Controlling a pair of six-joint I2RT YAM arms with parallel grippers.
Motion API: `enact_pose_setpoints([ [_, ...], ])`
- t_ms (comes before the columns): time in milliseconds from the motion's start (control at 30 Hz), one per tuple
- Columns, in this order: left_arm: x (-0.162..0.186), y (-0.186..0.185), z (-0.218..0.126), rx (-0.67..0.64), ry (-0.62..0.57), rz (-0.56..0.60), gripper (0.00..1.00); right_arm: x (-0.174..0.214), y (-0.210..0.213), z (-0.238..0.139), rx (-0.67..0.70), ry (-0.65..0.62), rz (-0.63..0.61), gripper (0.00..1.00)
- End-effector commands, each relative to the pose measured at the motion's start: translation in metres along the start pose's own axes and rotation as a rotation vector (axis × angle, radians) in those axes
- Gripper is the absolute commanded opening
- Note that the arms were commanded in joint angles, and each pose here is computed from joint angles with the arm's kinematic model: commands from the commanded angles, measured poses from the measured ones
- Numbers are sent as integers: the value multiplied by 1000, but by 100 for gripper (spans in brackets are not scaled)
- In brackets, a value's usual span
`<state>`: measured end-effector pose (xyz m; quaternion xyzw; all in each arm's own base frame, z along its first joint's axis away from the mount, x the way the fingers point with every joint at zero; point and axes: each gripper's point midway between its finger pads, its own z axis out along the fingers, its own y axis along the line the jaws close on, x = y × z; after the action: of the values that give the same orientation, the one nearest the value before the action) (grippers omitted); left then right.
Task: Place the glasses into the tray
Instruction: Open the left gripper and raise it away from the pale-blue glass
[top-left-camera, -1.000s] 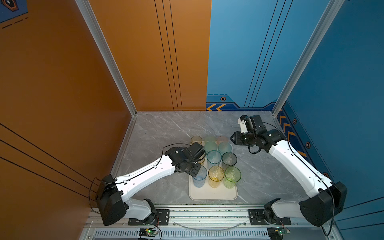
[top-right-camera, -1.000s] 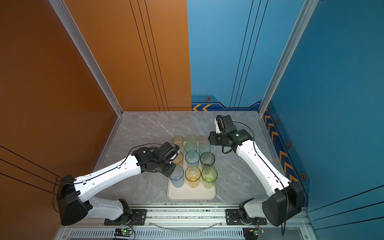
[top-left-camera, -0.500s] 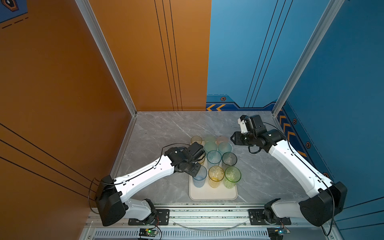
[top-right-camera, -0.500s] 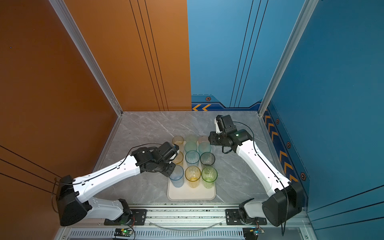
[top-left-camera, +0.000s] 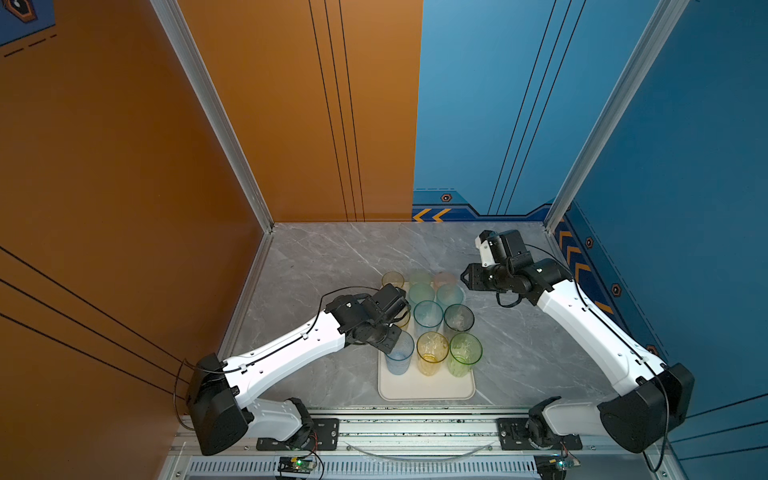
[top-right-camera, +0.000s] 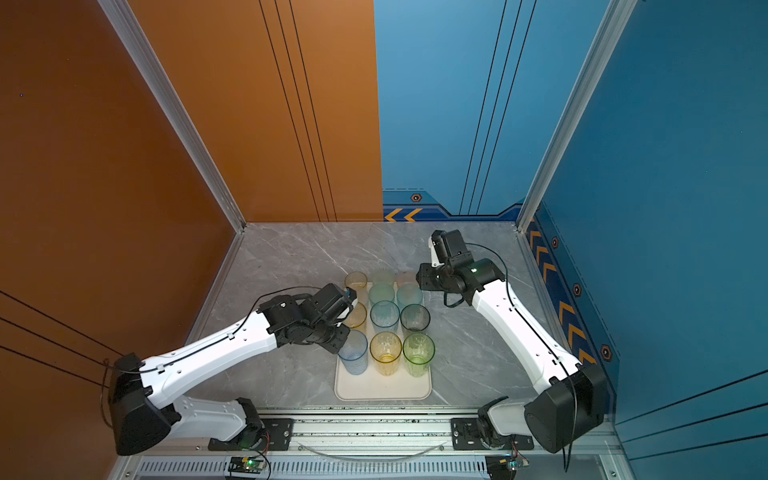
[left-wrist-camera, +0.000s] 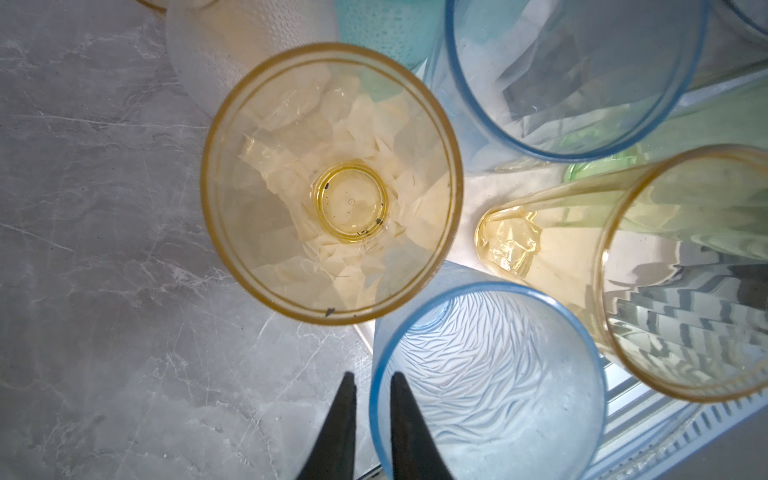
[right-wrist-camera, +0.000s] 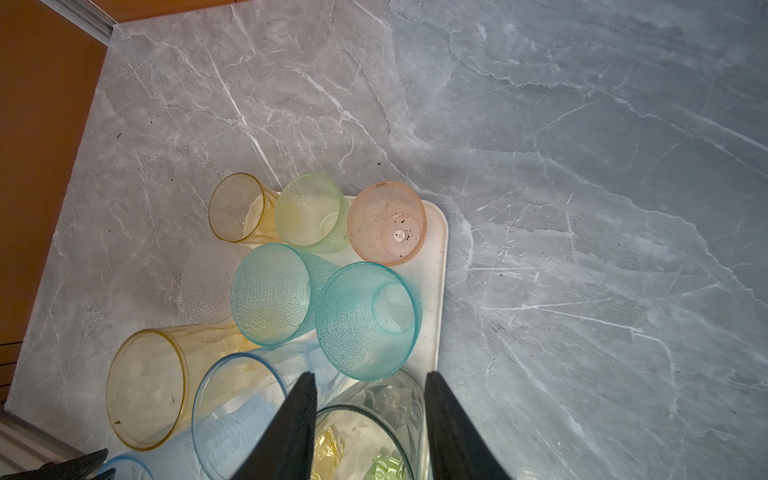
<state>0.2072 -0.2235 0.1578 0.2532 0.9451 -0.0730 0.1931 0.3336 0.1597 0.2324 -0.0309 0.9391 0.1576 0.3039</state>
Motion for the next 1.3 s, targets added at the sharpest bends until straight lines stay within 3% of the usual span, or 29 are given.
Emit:
enact_pose_setpoints([
  [0,3,5,-2,-1,-10,0,18,5,-6,1,41,24,8,42],
  [467,-9,16,-21,7,-100,-26,18,3,-1,4,34,28,5,43],
  [900,-35,72,-69,-56,-373,-176,19,1,-1,5,40,24,4,45],
  [1133,-45,121,-105,-190,-545,-260,22,-2,0,6,40,24,3,47],
  [1267,-40,155,-117,-349,-622,-292,27,-2,0,9,43,28,2,47],
])
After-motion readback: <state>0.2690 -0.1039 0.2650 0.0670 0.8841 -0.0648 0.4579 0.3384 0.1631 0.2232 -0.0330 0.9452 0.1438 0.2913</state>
